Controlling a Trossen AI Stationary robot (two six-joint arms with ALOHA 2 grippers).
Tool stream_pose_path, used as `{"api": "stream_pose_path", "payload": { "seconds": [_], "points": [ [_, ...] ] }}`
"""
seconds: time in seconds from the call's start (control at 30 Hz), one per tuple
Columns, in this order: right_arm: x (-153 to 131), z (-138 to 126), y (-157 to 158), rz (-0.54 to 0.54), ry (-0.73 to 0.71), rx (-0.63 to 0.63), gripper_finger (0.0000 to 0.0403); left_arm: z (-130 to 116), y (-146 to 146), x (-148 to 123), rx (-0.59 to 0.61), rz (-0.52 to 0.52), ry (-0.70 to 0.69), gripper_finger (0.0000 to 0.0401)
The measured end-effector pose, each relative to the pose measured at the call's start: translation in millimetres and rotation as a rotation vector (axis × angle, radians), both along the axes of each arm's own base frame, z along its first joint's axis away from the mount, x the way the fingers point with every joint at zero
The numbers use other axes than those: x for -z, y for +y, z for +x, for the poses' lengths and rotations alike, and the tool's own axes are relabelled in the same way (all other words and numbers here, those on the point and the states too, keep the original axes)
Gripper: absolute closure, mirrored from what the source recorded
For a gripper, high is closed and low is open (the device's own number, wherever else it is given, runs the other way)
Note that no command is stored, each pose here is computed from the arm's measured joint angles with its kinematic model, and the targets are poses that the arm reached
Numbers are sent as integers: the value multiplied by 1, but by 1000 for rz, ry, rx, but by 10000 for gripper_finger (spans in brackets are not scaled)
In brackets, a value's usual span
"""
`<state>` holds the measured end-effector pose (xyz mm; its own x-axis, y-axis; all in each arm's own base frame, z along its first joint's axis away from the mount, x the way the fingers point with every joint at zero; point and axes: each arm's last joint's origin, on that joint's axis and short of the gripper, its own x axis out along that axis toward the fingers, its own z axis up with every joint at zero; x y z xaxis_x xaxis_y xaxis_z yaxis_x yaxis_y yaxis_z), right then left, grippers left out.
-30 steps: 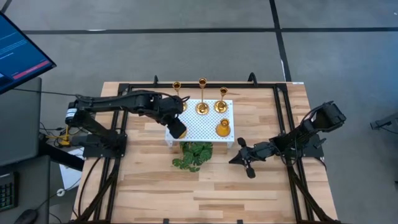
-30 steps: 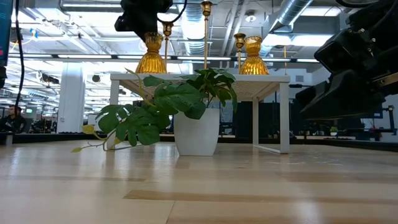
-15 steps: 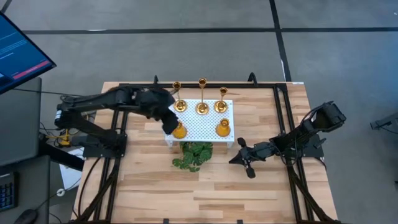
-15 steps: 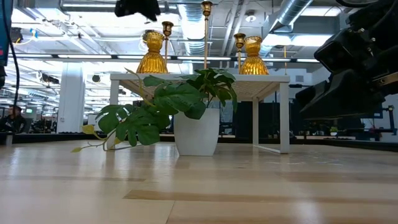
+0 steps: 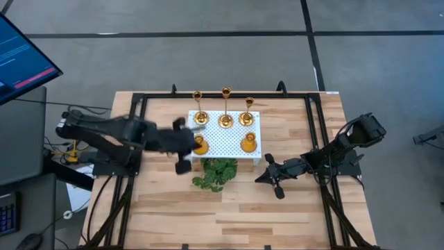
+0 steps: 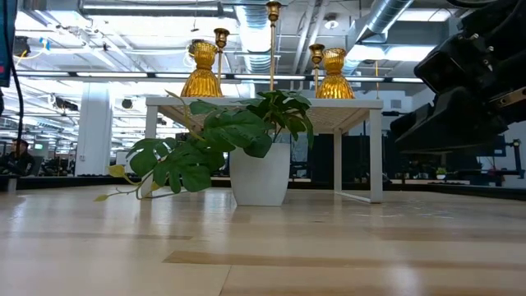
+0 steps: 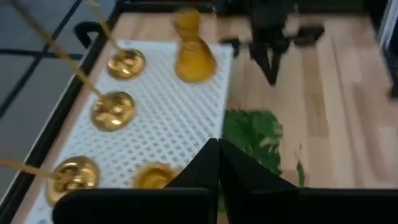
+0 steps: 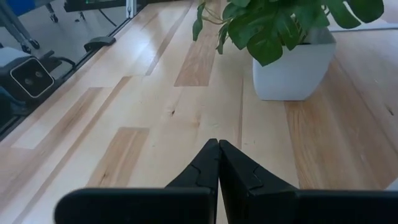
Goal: Pick & Place candle stick holders
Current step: Put the orange candle holder on the shelf
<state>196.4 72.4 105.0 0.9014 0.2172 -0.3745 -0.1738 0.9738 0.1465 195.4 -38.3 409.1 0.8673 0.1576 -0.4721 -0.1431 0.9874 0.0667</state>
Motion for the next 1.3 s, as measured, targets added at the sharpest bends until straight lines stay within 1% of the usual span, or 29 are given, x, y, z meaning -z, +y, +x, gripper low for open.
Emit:
{"api": "stream_pose_path", "payload": {
  "seconds": [0.1, 0.27, 0.33, 0.43, 0.57, 0.67, 0.8, 0.97, 1.3],
  "points": [
    [0, 0, 0, 8, 3, 4, 403, 8, -14, 25, 13, 59, 7, 395],
    [0, 0, 0, 8, 3, 4, 403, 18, -31, 64, -29, 50, -63, 395],
    [0, 0, 0, 8, 3, 4, 403, 20, -35, 77, -67, 64, -108, 395],
    [0, 0, 0, 9, 3, 4, 403, 20, -40, 94, -169, 116, -161, 395],
    [0, 0, 0, 11, 3, 5, 403, 15, -48, 106, -277, 159, -226, 395],
    [0, 0, 0, 11, 3, 5, 403, 14, -49, 114, -315, 163, -248, 396],
    [0, 0, 0, 11, 4, 5, 403, 13, -49, 124, -330, 140, -248, 396],
    [0, 0, 0, 9, 3, 9, 403, 15, -45, 127, -357, 125, -271, 396],
    [0, 0, 0, 21, 6, 14, 403, 17, -34, 141, -410, 125, -280, 396]
  ]
}}
